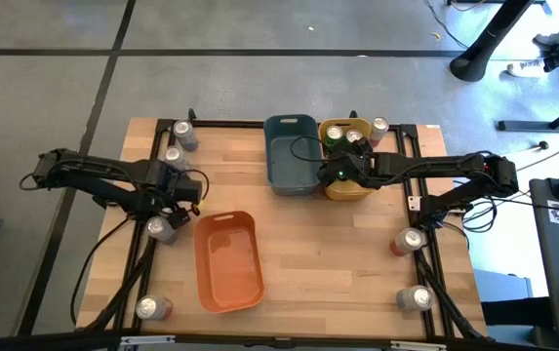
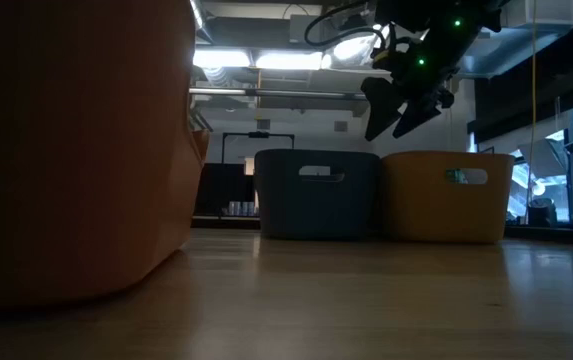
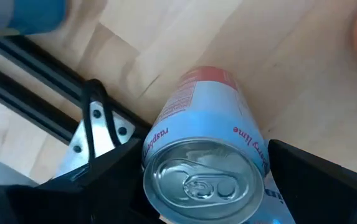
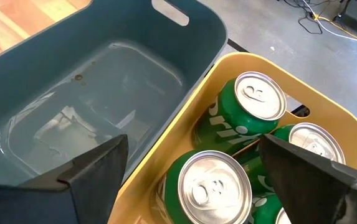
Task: Sort soda cans
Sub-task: Put the pink-white soda can into the orange bin
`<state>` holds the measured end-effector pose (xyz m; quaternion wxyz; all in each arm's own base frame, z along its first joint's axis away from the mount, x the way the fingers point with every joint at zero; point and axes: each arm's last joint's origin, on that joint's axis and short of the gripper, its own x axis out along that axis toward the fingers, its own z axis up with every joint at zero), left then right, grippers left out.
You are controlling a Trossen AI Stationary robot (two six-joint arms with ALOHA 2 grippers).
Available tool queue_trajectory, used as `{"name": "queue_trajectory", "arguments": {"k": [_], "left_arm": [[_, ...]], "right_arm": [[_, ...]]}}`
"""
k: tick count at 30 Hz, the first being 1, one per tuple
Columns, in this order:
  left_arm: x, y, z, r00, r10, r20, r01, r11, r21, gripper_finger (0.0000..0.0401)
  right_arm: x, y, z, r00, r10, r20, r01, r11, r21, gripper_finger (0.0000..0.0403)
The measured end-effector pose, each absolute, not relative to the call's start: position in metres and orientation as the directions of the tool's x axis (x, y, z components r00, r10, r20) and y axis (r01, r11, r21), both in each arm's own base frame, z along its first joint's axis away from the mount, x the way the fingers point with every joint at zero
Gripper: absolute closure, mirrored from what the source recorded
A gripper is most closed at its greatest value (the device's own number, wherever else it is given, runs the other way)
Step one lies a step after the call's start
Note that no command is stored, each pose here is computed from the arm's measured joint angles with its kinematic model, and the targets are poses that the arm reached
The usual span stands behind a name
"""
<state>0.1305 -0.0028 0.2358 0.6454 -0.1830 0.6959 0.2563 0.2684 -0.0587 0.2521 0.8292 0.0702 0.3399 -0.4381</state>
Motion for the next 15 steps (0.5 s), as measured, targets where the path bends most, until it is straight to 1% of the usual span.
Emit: {"name": "queue_trajectory", "arguments": {"k": [8, 15], "left_arm": [[0.131, -0.003, 0.236, -0.1, 0.069, -0.993, -0.567, 0.816, 0.114, 0.0068], [0.133, -0.003, 0.232, -0.124, 0.067, -0.99, -0.545, 0.829, 0.124, 0.0068]], "right_arm": [[0.267, -0.058, 0.237, 0.401, -0.68, -0.615, 0.777, 0.607, -0.164, 0.0045], [0.264, -0.057, 0.22, 0.426, -0.64, -0.639, 0.759, 0.638, -0.132, 0.0045]]}}
